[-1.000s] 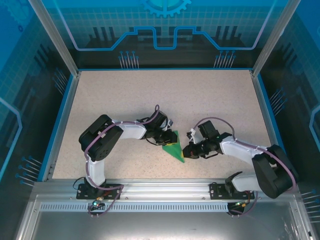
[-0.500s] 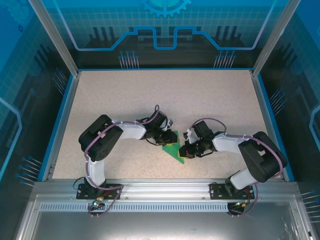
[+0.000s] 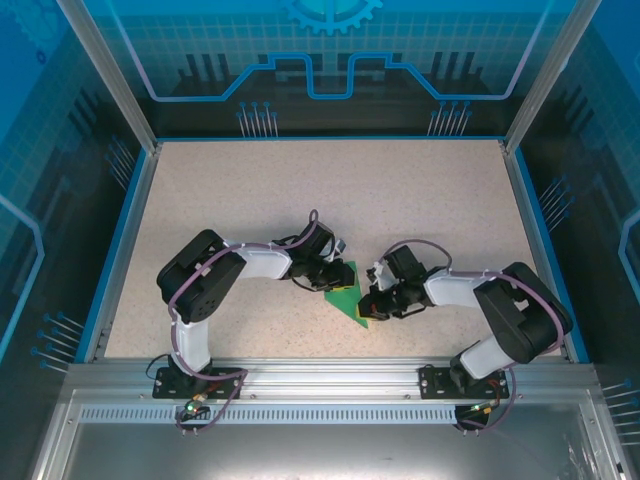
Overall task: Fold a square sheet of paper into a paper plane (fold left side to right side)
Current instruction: Fourth fold the wing at the center of the table.
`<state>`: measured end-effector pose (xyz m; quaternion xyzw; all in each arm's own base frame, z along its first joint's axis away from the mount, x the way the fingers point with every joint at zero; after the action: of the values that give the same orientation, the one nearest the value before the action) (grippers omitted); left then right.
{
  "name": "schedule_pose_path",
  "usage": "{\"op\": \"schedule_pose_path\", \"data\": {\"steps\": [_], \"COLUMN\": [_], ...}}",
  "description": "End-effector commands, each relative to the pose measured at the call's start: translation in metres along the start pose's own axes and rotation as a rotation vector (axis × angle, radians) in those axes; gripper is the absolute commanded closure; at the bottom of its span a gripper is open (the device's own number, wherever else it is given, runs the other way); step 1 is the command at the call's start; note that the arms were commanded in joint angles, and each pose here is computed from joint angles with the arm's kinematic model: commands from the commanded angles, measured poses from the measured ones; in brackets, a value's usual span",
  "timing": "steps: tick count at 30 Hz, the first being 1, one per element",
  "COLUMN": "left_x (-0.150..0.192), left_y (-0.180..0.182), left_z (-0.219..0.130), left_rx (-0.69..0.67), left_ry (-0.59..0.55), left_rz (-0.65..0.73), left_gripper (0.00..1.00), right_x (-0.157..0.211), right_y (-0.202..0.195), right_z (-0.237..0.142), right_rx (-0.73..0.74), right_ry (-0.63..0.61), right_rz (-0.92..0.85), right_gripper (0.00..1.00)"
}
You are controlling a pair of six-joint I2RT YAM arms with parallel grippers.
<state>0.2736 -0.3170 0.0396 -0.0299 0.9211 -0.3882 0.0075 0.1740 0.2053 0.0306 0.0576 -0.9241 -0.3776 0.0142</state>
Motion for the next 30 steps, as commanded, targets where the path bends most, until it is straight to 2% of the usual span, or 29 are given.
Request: {"op": "schedule_pose_path", "data": {"steps": [1, 4, 8, 12, 20, 24, 30], "left_x": [0.010, 0.010, 0.010, 0.009, 0.010, 0.008, 0.001], "left_y": [0.036, 0.035, 0.034, 0.034, 0.032, 0.026, -0.003], "left_z": [-0.001, -0.001, -0.001, 0.000, 0.000, -0.002, -0.021], "left_rx": [-0.118, -0.114, -0.111, -0.109, -0.102, -0.081, -0.007], "left_ry": [0.014, 0.014, 0.015, 0.015, 0.016, 0.003, -0.059], "left_rz": [-0.065, -0.066, -0.067, -0.066, -0.062, -0.055, 0.008], "left_gripper": [0.74, 0.75, 0.74, 0.74, 0.75, 0.74, 0.74], "right_x": [0.041, 0.037, 0.014, -0.002, -0.020, -0.011, 0.008], "right_y": [-0.021, -0.008, 0.023, 0.035, 0.009, -0.010, -0.033], "right_z": [0.002, -0.007, -0.029, -0.034, -0.011, -0.003, 0.002], "right_rx": [0.079, 0.049, 0.003, -0.031, 0.075, 0.161, 0.242], "right_ry": [0.118, 0.095, -0.012, -0.057, -0.039, 0.011, 0.078], "right_rz": [0.090, 0.042, -0.054, -0.070, -0.007, 0.017, 0.059], "right_gripper": [1.00, 1.00, 1.00, 1.00, 1.00, 1.00, 1.00]}}
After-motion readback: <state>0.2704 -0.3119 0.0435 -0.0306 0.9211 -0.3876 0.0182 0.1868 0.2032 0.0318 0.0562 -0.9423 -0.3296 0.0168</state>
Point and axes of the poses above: each hand's point on the last joint's axis, 136 mm out from that joint toward the fingers, its own z axis out along the fingers, its own y axis along the line the jaws close on, x = y × z, the point moved 3 cm from there along -z, back along the fingers, and after that the axes turned 4 degrees about -z, right-handed, at the moved point
